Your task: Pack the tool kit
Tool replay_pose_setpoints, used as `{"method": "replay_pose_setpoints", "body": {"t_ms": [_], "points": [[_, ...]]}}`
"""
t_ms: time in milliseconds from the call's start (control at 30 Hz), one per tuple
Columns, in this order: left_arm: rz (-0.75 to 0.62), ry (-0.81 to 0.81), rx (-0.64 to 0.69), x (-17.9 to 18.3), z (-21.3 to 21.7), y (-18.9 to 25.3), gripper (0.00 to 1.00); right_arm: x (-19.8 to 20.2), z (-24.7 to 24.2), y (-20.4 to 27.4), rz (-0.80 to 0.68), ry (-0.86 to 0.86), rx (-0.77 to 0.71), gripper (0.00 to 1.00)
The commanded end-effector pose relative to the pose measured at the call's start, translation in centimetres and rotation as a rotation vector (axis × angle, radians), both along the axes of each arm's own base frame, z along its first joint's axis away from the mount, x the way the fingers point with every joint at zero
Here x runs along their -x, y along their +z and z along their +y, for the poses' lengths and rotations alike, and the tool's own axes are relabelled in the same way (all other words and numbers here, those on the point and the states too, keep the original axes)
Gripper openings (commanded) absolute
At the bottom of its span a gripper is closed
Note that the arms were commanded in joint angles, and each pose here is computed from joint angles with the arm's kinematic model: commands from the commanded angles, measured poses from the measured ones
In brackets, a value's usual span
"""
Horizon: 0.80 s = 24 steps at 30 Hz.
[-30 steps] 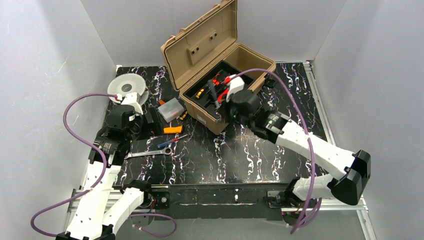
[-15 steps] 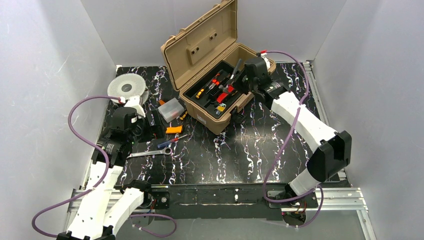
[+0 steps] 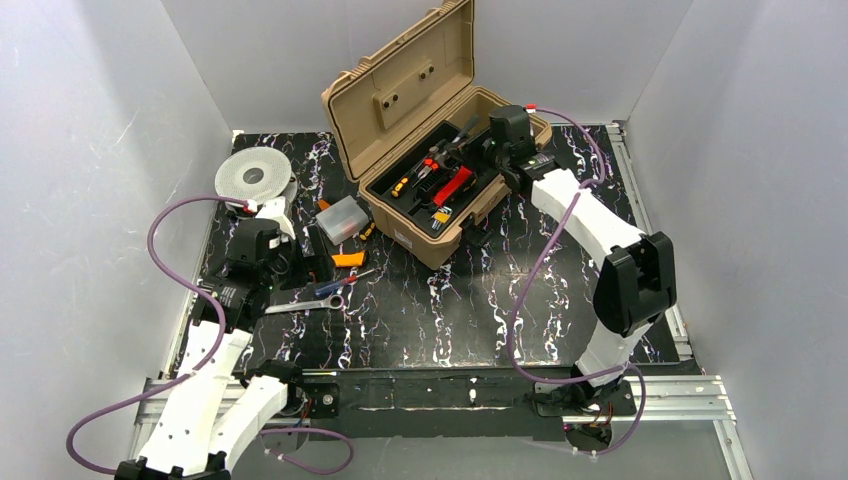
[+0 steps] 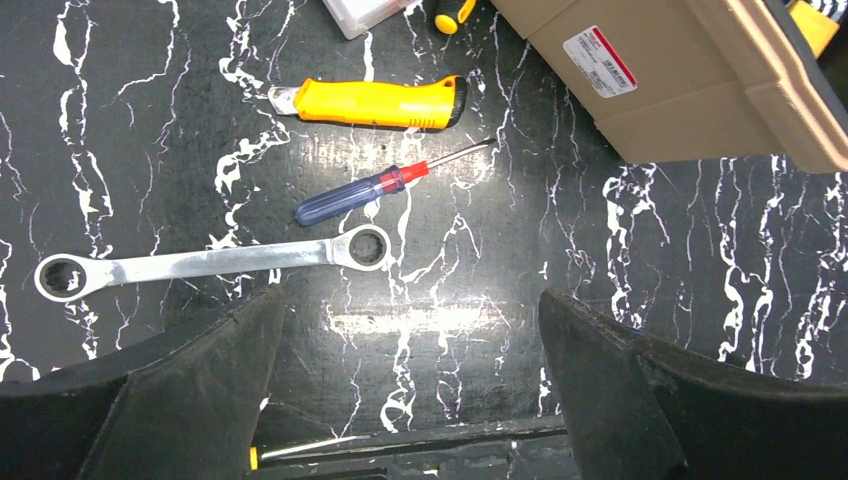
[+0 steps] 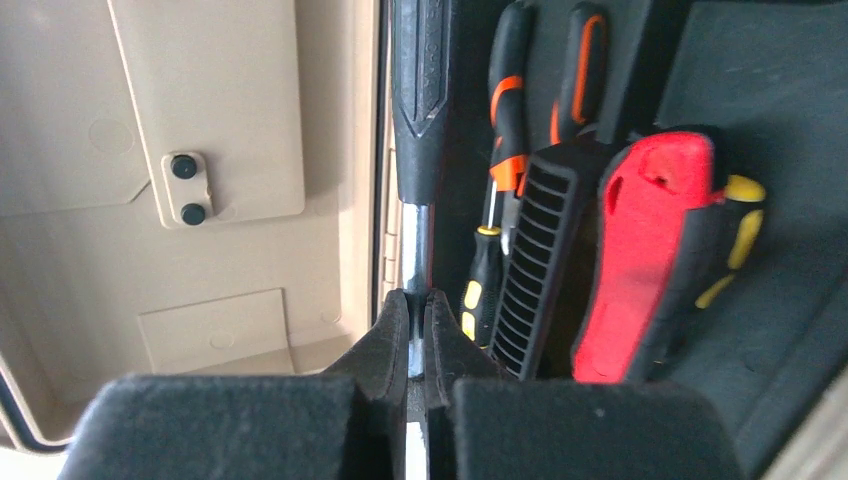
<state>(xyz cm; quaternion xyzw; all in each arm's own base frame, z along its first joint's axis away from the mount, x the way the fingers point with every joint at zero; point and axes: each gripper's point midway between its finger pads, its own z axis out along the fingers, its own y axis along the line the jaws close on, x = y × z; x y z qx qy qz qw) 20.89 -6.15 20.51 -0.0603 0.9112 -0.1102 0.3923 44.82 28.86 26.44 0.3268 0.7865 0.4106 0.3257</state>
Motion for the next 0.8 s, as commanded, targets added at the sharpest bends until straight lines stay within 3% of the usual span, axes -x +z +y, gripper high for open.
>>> {"method": "replay_pose_setpoints", "body": {"t_ms": [0,400,467,533,600,767], "points": [[-0.009,0.043,-0.035,-0.5,1.0,-0.3,0.99,-0.9,3.2,5.2,-0.124,0.048,-0.151,0.01],[0.027,0.046,0.014,-0.1,0.2,-1.6,1.00,-1.5,8.4,2.3,-0.092,0.135,-0.225,0.02],[0.030,0.049,0.021,0.1,0.2,-1.8,1.00,-1.5,8.6,1.7,-0.085,0.134,-0.234,0.12],[0.027,0.050,0.024,0.3,0.2,-1.8,1.00,-1.4,8.5,1.4,-0.070,0.121,-0.232,0.45],[0.025,0.058,0.026,0.3,0.3,-1.8,1.00,-1.2,8.1,1.4,-0.069,0.108,-0.228,0.65],[0.043,0.082,0.048,0.4,0.2,-2.1,1.00,-0.3,6.5,2.2,-0.096,0.071,-0.201,0.77]]}}
